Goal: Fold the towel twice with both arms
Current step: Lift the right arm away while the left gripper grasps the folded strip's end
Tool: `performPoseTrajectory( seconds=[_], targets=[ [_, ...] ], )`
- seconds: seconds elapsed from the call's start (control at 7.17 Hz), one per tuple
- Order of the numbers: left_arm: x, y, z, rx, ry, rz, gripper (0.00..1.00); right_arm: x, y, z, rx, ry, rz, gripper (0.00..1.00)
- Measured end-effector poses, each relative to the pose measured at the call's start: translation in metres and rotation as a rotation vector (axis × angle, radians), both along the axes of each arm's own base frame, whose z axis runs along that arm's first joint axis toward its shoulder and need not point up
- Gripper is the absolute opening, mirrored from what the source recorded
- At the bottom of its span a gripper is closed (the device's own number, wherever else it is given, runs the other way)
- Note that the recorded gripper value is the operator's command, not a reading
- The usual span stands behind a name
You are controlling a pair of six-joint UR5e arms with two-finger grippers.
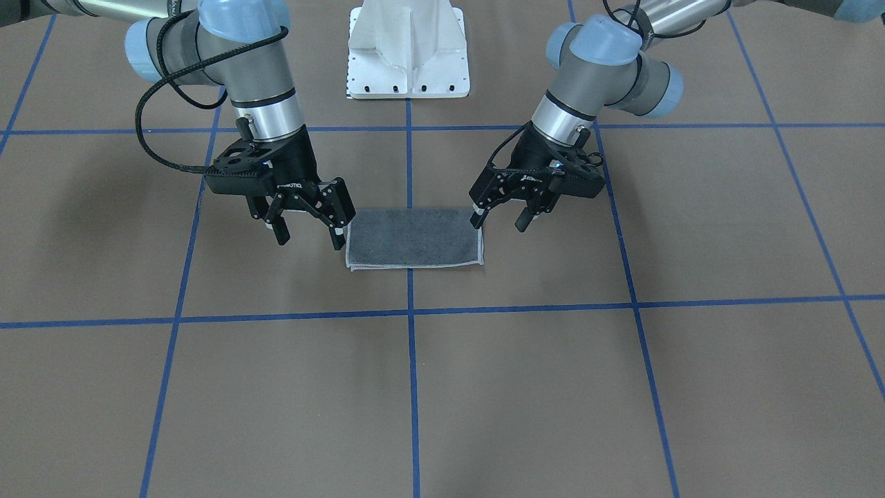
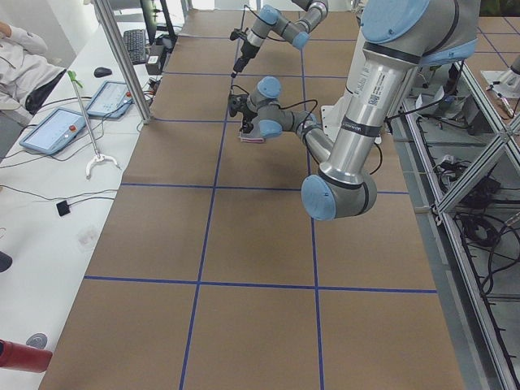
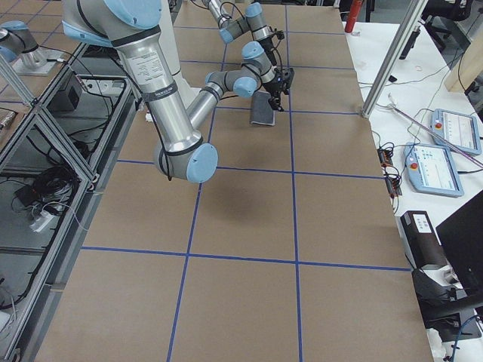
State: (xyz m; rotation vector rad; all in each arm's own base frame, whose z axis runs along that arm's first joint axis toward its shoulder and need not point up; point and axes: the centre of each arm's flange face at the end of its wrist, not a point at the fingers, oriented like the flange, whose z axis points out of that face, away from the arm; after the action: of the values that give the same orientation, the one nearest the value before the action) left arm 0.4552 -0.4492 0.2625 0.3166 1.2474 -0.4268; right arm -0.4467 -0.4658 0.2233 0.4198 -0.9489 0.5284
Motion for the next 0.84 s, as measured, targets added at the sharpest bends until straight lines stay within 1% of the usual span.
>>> performPoseTrajectory(
  seconds=[0.14,0.28,0.42,0.56,0.7,0.84],
  targets=[
    [-0.001,0.0,-0.001,0.011,-0.002,-0.026,1.0,-0.013,0.012,-0.003,0.059,0.001,0.054,0.92],
    [-0.002,-0.001,-0.002,0.019,-0.002,-0.041,1.0,-0.023,0.024,-0.005,0.114,-0.001,0.101,0.91],
    [-0.001,0.0,-0.004,0.027,0.003,-0.043,1.0,-0.027,0.03,-0.007,0.148,0.001,0.118,0.98],
    [-0.001,0.001,-0.007,0.039,0.017,-0.04,1.0,-0.027,0.034,-0.011,0.189,0.01,0.103,0.98],
    [-0.002,0.003,-0.01,0.058,0.043,-0.04,0.99,-0.025,0.035,-0.015,0.234,0.007,0.068,0.99],
    [-0.003,0.003,-0.01,0.077,0.072,-0.043,1.0,-0.019,0.032,-0.017,0.247,-0.017,0.006,1.0]
  ],
)
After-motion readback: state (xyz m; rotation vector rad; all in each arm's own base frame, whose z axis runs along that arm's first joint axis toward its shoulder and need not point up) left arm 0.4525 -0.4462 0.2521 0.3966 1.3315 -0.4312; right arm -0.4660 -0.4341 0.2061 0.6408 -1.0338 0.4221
